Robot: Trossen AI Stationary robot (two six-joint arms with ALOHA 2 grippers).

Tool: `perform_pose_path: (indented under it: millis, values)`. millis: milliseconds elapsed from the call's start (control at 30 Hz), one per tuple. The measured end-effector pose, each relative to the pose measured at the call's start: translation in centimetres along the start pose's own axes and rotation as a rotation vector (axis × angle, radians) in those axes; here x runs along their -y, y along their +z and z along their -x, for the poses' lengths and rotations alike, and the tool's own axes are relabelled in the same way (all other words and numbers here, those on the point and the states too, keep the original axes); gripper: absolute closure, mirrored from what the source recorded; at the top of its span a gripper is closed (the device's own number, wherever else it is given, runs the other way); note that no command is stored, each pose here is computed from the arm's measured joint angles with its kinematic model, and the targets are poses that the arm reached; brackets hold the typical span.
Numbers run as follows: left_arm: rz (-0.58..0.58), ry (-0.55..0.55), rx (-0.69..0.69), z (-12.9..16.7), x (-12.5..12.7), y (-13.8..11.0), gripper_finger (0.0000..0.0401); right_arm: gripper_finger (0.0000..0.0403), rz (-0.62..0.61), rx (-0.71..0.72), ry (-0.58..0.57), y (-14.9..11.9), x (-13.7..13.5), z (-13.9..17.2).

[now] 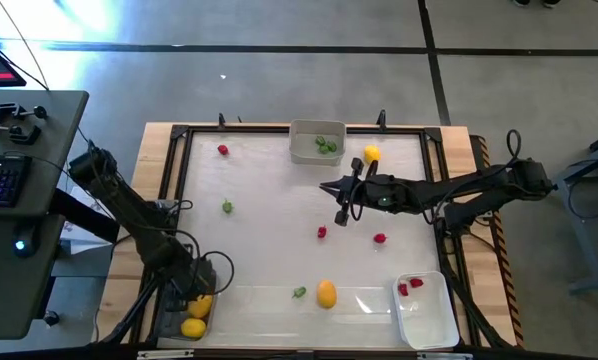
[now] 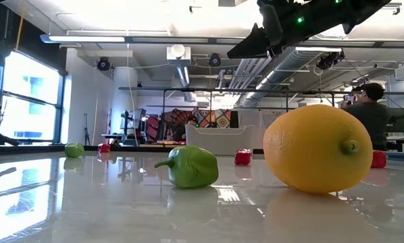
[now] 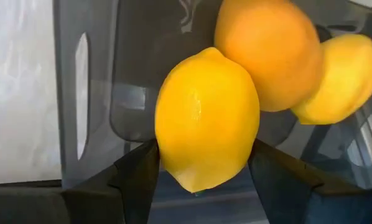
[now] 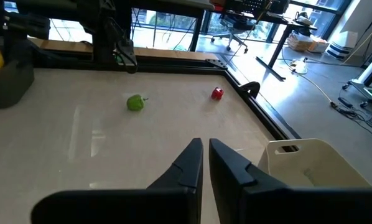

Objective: Sort produce into baskets
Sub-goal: Put the lemon into the black bin, then put the green chili pepper into the gray bin

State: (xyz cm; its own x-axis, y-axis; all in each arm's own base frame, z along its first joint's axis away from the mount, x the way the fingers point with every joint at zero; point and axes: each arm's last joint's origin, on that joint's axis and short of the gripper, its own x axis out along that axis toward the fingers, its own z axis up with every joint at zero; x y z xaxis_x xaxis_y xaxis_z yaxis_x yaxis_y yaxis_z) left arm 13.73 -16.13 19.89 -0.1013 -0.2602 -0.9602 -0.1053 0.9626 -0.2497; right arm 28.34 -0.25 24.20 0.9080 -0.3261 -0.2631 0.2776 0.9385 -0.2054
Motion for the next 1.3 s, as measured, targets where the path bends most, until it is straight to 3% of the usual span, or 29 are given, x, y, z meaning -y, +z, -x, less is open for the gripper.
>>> perform_pose_path:
  millis: [267,500,733,1033,1300]
  values:
    - [0.109,0.069,0.003,-0.1,-0.6,-0.2,0.0171,0.0386,0.000,-0.001,0.001,0.0,0.0,0.0]
    - [0.173,0.058,-0.008,0.0,-1.0,0.3,0.0137,0.0386,0.001,-0.001,0.002,0.0,0.0,0.0]
    - [0.091,0.016,-0.066,0.1,-0.9,0.2,0.0130,0.0386,0.001,-0.002,0.003,0.0,0.0,0.0]
    - [0.035,0.003,-0.067,0.0,-0.6,-0.1,0.0186,0.0386,0.003,-0.008,0.004,-0.1,0.0,0.0]
    - [-0.030,0.015,-0.080,-0.6,-0.3,-0.1,0.0273,0.0386,0.005,-0.014,0.004,-0.1,0.0,0.0]
